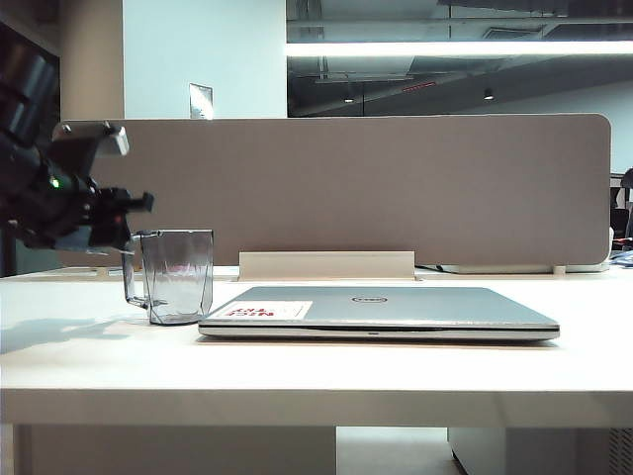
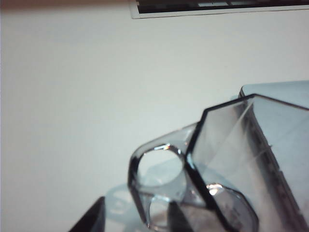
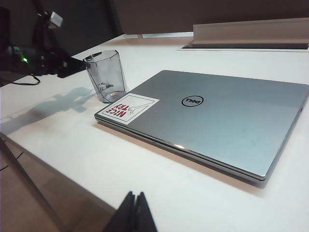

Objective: Pick up the water cup and place it on the left side of the laptop.

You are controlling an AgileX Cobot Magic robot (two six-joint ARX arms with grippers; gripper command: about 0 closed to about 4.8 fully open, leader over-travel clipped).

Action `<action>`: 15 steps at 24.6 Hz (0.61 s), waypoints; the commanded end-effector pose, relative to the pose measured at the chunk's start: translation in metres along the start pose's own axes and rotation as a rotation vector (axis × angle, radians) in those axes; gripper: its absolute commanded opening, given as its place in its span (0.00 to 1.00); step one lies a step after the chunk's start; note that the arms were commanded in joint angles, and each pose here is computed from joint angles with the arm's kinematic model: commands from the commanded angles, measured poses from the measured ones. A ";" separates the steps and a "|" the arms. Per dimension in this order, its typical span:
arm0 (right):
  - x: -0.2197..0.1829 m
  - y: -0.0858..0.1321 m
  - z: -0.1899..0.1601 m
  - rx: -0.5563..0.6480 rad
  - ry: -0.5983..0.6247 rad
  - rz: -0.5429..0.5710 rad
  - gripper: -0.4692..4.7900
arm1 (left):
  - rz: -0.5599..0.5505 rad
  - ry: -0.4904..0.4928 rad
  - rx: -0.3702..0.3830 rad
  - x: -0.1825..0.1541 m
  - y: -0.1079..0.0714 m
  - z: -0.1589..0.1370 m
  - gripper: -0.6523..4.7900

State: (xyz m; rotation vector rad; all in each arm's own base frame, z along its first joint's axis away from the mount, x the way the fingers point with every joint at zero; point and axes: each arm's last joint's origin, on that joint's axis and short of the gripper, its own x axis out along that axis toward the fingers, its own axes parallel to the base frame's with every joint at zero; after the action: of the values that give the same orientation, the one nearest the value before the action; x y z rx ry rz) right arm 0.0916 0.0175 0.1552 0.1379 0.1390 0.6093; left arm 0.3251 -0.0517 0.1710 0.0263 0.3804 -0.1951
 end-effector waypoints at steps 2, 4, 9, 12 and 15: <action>0.000 0.000 -0.001 -0.002 -0.007 0.005 0.08 | -0.002 0.053 -0.053 -0.017 -0.001 0.010 0.39; 0.000 0.000 -0.001 -0.002 -0.007 0.005 0.08 | -0.005 0.046 -0.055 -0.029 -0.001 0.019 0.29; 0.000 0.000 -0.001 -0.002 -0.007 0.004 0.08 | -0.016 0.042 -0.096 -0.059 -0.003 0.037 0.18; 0.000 0.000 0.000 -0.003 -0.008 0.005 0.08 | -0.056 0.010 -0.100 -0.079 -0.005 0.049 0.11; 0.000 0.000 0.000 -0.005 -0.011 0.004 0.08 | -0.068 -0.055 -0.093 -0.102 -0.008 0.057 0.11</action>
State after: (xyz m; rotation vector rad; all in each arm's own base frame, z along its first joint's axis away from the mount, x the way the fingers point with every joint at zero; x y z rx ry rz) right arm 0.0916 0.0175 0.1552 0.1378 0.1386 0.6089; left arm 0.2596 -0.0436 0.2557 -0.0785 0.3682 -0.2315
